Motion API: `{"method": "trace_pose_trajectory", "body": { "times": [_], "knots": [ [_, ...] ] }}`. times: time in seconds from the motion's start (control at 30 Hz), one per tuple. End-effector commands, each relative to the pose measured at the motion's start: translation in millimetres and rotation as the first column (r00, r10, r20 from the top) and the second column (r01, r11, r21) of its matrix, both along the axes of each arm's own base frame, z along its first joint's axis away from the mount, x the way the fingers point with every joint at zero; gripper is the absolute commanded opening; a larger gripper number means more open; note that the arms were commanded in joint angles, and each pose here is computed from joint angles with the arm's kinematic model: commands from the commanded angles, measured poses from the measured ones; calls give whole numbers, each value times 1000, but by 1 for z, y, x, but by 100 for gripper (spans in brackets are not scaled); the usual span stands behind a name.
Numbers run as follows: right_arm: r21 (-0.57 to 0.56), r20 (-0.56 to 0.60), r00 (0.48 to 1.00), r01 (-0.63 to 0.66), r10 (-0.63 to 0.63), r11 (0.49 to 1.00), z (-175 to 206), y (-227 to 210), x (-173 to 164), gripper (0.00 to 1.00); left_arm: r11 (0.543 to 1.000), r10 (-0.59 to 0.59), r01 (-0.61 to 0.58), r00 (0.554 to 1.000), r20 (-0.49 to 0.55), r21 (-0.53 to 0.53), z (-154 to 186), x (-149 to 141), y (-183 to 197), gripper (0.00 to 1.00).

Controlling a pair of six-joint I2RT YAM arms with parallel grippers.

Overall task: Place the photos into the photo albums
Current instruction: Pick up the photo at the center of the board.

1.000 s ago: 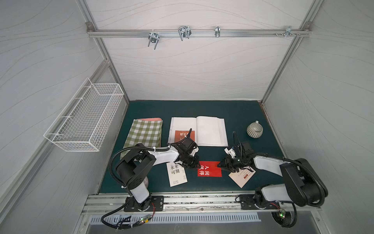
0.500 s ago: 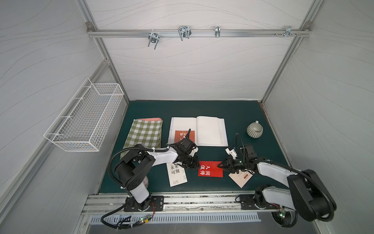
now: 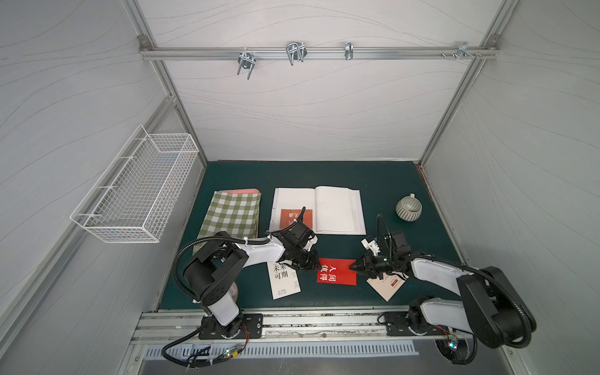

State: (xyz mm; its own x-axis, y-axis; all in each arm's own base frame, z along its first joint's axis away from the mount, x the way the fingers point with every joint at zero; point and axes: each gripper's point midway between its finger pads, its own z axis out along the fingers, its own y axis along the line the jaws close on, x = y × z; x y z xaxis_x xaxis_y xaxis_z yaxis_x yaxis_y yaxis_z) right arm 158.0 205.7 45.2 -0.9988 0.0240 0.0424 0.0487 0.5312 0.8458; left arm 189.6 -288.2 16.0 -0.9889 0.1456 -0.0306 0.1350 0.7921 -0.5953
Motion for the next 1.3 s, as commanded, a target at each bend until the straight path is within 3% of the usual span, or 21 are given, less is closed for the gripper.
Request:
{"method": "trace_pose_trajectory", "body": {
  "times": [0.0,0.43,0.67,0.8,0.87,1.0,1.13,1.27],
  "knots": [
    [26,-11,1000,-11,11,1000,1,5,-4,27,980,33,-11,994,-109,197,-47,-30,36,27],
    [10,10,1000,15,-15,1000,1,16,0,21,990,56,-40,991,-119,139,-39,-29,27,26],
    [-40,15,999,33,-32,999,5,11,2,3,991,74,-64,994,-85,119,-26,-21,27,26],
    [-115,63,998,15,-8,993,28,3,4,0,992,53,-50,998,-25,118,-10,-8,22,27],
    [-153,123,992,7,12,988,49,-2,11,0,992,41,-43,999,21,117,8,5,21,27],
    [-128,198,980,14,11,992,92,-6,25,0,995,61,-73,985,159,69,59,36,24,27],
    [-61,284,959,30,-12,998,139,-3,54,0,988,137,-151,939,316,18,111,81,50,27],
    [-28,375,927,5,6,1000,179,10,100,0,968,229,-250,890,395,3,145,134,89,27]
  ]
}}
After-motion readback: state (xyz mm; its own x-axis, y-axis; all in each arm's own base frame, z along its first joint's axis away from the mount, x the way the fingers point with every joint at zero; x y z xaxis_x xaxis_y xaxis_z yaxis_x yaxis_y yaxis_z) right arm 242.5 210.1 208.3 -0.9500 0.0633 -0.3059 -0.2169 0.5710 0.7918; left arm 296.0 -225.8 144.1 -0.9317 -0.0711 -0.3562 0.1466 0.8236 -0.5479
